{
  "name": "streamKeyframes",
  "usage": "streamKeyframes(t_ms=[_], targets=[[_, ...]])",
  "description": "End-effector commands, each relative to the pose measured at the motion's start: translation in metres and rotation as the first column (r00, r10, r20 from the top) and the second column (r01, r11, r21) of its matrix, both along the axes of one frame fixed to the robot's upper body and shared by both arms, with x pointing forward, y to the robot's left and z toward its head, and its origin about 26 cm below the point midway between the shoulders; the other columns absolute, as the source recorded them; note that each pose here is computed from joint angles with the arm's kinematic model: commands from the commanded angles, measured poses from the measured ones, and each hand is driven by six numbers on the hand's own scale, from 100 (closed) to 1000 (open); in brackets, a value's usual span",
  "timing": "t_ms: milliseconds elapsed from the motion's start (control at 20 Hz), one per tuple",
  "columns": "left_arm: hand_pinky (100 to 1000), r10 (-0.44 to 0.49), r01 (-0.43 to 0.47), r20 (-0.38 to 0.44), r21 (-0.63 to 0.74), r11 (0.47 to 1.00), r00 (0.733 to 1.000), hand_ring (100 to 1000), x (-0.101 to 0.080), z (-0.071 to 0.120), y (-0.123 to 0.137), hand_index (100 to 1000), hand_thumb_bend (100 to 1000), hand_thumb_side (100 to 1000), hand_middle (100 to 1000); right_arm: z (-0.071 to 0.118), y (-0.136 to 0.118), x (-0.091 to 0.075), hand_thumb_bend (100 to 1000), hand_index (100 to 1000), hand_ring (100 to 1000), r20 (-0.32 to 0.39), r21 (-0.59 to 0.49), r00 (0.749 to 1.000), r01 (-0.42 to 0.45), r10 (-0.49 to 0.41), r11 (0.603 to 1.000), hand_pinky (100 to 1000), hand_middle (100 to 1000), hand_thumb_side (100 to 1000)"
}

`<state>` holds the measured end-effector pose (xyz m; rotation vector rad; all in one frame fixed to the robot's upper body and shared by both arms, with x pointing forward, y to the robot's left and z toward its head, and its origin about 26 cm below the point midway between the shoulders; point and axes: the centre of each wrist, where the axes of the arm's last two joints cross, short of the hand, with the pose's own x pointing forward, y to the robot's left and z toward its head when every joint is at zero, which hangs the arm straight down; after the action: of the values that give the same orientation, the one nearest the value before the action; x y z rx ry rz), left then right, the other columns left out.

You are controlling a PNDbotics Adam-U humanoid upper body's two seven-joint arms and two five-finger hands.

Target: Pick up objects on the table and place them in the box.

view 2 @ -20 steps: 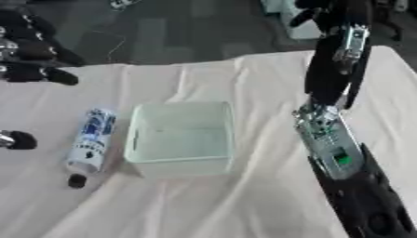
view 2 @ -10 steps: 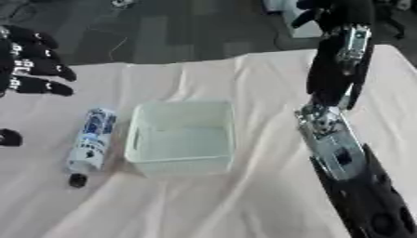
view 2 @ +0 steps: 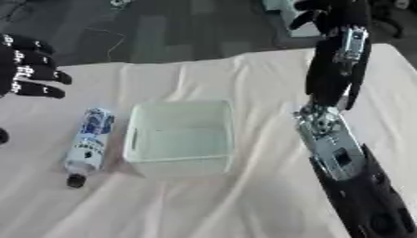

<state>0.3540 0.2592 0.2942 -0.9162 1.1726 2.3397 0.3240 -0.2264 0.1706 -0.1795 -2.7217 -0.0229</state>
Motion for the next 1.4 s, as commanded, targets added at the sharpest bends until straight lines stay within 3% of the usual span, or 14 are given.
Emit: streamKeyframes(t_ms=[50, 300, 600, 700, 850, 1100, 1400], targets=[[782, -0.025, 0.023, 0.020, 0.057, 0.998, 1.000, 726, 0.001, 0.009, -0.004, 801, 663, 478, 785, 0.007, 0.001, 0.000, 100, 631, 539, 0.020, -0.011, 1.000, -0.013, 0.014, 1.000, 384, 595, 1000], [788, -0.053, 0.054, -0.009, 0.053, 0.997, 0.999, 723, 0.005, 0.000, -0.011, 806, 657, 484, 786, 0.010, 0.004, 0.001, 100, 631, 539, 0.026, -0.012, 0.999, -0.032, 0.032, 0.999, 384, 595, 1000], [804, -0.007, 0.012, -0.042, 0.116, 0.993, 0.999, 730, 0.010, -0.013, -0.010, 825, 699, 478, 801, 0.010, 0.005, 0.001, 100, 631, 539, 0.023, -0.011, 0.999, -0.039, 0.039, 0.999, 384, 595, 1000], [808, 0.008, -0.002, -0.046, 0.133, 0.991, 0.999, 735, 0.011, -0.015, -0.010, 830, 750, 504, 805, 0.010, 0.005, 0.001, 100, 631, 539, 0.023, -0.010, 0.999, -0.039, 0.040, 0.999, 384, 595, 1000], [807, 0.027, -0.019, -0.051, 0.162, 0.987, 0.998, 739, 0.009, -0.018, -0.007, 836, 909, 546, 811, 0.010, 0.005, 0.002, 100, 631, 536, 0.025, -0.009, 0.999, -0.040, 0.041, 0.999, 382, 591, 1000], [803, 0.065, -0.052, -0.059, 0.203, 0.978, 0.996, 738, 0.007, -0.024, 0.000, 836, 903, 562, 811, 0.011, 0.005, 0.002, 100, 628, 535, 0.029, -0.010, 0.999, -0.040, 0.040, 0.999, 381, 589, 1000], [837, 0.151, -0.134, -0.037, 0.278, 0.951, 0.988, 776, 0.013, -0.034, 0.010, 866, 860, 518, 856, 0.010, 0.005, 0.002, 100, 629, 535, 0.025, -0.004, 0.999, -0.039, 0.039, 0.999, 381, 589, 1000]])
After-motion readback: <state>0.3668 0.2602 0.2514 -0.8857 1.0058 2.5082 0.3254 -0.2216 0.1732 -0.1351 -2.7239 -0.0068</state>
